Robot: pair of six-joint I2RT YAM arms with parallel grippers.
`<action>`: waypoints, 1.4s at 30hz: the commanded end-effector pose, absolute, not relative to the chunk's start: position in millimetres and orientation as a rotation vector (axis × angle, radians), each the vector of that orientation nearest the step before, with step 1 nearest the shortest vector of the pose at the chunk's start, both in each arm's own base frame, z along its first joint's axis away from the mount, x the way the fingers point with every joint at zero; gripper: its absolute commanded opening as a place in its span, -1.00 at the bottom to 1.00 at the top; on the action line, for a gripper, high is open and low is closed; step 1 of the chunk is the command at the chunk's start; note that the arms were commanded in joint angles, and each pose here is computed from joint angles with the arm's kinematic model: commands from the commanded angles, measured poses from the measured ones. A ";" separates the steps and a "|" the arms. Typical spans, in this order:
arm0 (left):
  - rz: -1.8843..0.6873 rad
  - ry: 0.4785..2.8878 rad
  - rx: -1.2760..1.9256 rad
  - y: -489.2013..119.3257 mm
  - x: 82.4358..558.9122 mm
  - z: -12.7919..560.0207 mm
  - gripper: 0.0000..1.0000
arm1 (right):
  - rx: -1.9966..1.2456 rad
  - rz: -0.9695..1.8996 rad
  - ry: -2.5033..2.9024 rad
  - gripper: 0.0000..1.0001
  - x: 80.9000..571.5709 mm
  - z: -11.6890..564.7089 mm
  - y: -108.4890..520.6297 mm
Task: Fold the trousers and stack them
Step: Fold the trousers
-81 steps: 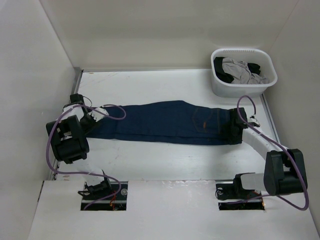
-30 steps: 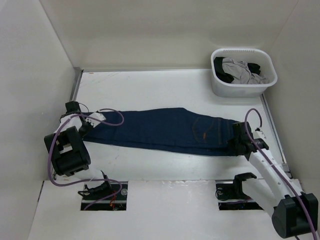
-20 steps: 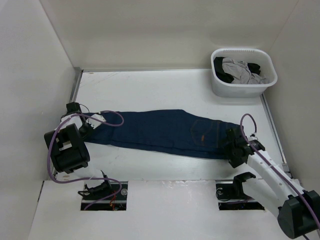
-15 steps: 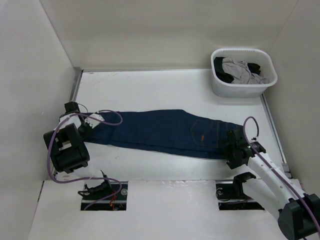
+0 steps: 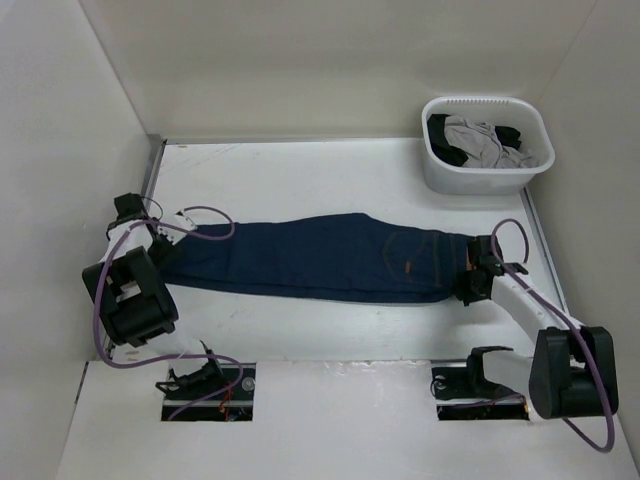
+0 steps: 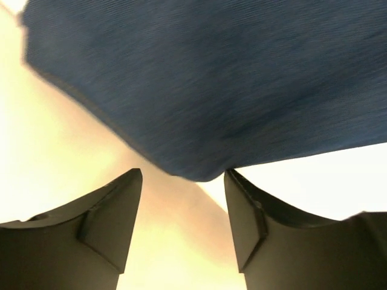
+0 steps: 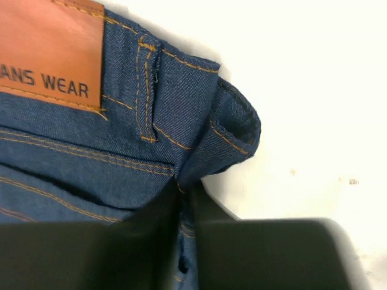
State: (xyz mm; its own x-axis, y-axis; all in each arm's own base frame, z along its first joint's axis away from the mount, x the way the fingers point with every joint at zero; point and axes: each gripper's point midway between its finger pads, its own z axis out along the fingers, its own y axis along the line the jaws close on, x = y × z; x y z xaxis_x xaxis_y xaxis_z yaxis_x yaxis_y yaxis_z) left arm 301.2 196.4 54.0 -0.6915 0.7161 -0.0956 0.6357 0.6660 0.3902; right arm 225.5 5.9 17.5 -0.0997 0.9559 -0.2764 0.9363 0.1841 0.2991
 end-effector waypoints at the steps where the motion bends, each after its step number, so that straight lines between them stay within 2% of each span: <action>1: 0.546 2.559 1.014 208.3 320.9 85.1 0.15 | 1.703 -0.052 2.053 -1.00 227.2 10.9 -21.9; 4: 0.539 2.548 0.990 204.5 328.3 89.0 0.21 | 1.599 -0.155 1.964 -1.00 230.1 46.0 -50.6; 8: 0.510 2.509 1.012 178.6 349.8 84.0 0.26 | 1.390 -0.264 1.777 -1.00 240.3 135.2 -92.7; 12: 0.470 2.491 1.044 144.1 372.7 70.9 0.27 | 1.126 -0.328 1.725 -1.00 254.5 211.4 -109.6; 15: 0.480 2.506 1.031 132.9 386.4 61.2 0.28 | 0.849 -0.312 1.730 -1.00 275.8 258.6 -86.7; 18: 0.477 2.543 1.026 124.8 392.0 47.3 0.26 | 0.503 -0.148 1.747 -1.00 304.9 290.3 -16.5; 23: 0.430 2.574 1.105 104.1 384.5 23.5 0.26 | -0.005 0.184 1.842 -1.00 322.3 279.1 149.6; 30: 0.413 2.619 1.136 97.8 373.7 5.1 0.26 | -0.219 0.324 2.016 -1.00 302.8 202.8 311.9; 35: 0.400 2.636 1.145 97.4 370.7 -3.5 0.26 | -0.333 0.426 2.108 -1.00 278.2 154.6 365.7; 40: 0.401 2.639 1.139 98.8 372.9 -4.7 0.26 | -0.415 0.435 2.142 -0.98 264.8 131.7 372.0; 41: 0.402 2.638 1.136 99.5 373.3 -4.3 0.26 | -0.448 0.458 2.155 -0.89 260.0 126.4 375.2; 42: 0.402 2.639 1.134 100.0 373.1 -4.3 0.26 | -0.491 0.495 2.165 -0.66 253.9 123.2 379.9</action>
State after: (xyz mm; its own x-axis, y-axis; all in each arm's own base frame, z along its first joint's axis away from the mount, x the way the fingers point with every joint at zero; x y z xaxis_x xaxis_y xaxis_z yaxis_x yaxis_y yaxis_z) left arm 388.9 112.0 31.0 -0.6545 0.7481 -0.1096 0.6406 0.6256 0.4452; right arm 259.1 348.3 103.1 -0.5896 -0.2324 -0.7736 -0.4331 0.8994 0.0599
